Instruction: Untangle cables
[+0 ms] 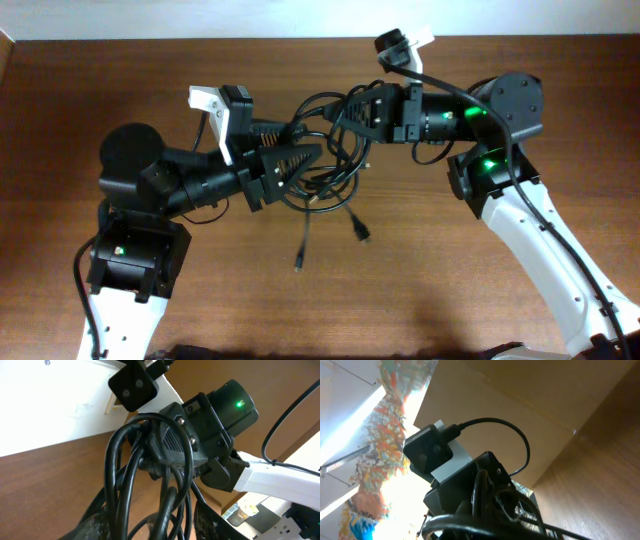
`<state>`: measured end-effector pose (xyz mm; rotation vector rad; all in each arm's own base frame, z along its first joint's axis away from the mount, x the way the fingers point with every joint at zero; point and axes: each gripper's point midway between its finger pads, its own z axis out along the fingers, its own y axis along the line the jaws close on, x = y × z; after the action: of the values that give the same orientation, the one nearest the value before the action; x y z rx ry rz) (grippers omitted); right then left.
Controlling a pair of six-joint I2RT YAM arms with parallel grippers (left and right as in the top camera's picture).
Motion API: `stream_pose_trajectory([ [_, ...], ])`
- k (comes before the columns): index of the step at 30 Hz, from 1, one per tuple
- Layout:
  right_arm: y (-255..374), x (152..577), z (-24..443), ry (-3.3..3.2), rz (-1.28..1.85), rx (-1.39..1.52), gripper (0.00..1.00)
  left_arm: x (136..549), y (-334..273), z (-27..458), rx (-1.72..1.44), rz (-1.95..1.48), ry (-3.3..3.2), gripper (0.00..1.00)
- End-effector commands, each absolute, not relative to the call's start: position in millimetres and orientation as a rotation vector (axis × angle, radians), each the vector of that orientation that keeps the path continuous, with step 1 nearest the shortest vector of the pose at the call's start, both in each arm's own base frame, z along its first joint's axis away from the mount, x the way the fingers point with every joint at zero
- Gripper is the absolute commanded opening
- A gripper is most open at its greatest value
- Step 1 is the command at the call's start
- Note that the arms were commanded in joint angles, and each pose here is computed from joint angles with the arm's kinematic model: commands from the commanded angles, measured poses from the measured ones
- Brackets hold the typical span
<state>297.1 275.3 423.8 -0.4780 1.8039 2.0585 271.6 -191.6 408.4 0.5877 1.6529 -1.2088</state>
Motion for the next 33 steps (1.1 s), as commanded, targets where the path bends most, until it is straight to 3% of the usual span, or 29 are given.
stream_pose_trajectory([
  [1, 277.3, 297.8, 438.3, 1.747, 2.037, -0.488, 0.04, 269.7, -192.1, 406.3, 0.591, -1.220, 1.666, 0.31],
  [2, 277.3, 297.7, 438.2, 1.748, 2.037, -0.489, 0.04, 269.7, -192.1, 406.1, 0.591, -1.220, 1.667, 0.12],
  [4, 277.1, 297.4, 438.0, 1.749, 2.037, -0.491, 0.04, 271.0, -191.5, 405.9, 0.584, -1.214, 1.669, 0.00],
  [6, 277.3, 290.0, 434.9, 1.788, 2.068, -0.521, 0.04, 290.5, -175.2, 401.3, 0.478, -1.114, 1.698, 0.00],
  [10, 256.1, 277.7, 419.4, 1.928, 2.105, -0.620, 0.04, 331.6, -78.9, 401.4, 0.196, -0.878, 1.703, 0.00],
  [19, 241.1, 288.2, 418.4, 1.930, 2.076, -0.581, 0.05, 331.0, -6.1, 405.4, 0.062, -0.780, 1.678, 0.00],
  [23, 223.7, 296.7, 416.2, 1.940, 2.047, -0.555, 0.05, 324.3, 62.9, 430.1, -0.156, -0.689, 1.575, 0.00],
  [29, 177.4, 326.0, 416.1, 1.919, 1.955, -0.403, 0.05, 316.1, 70.0, 463.5, -0.103, -0.635, 1.483, 0.01],
  [32, 130.9, 351.9, 418.4, 1.870, 1.852, -0.244, 0.21, 315.4, 69.3, 465.7, -0.123, -0.660, 1.481, 0.01],
  [33, 107.5, 360.4, 418.7, 1.853, 1.807, -0.177, 0.47, 315.2, 68.6, 465.9, -0.119, -0.662, 1.482, 0.02],
])
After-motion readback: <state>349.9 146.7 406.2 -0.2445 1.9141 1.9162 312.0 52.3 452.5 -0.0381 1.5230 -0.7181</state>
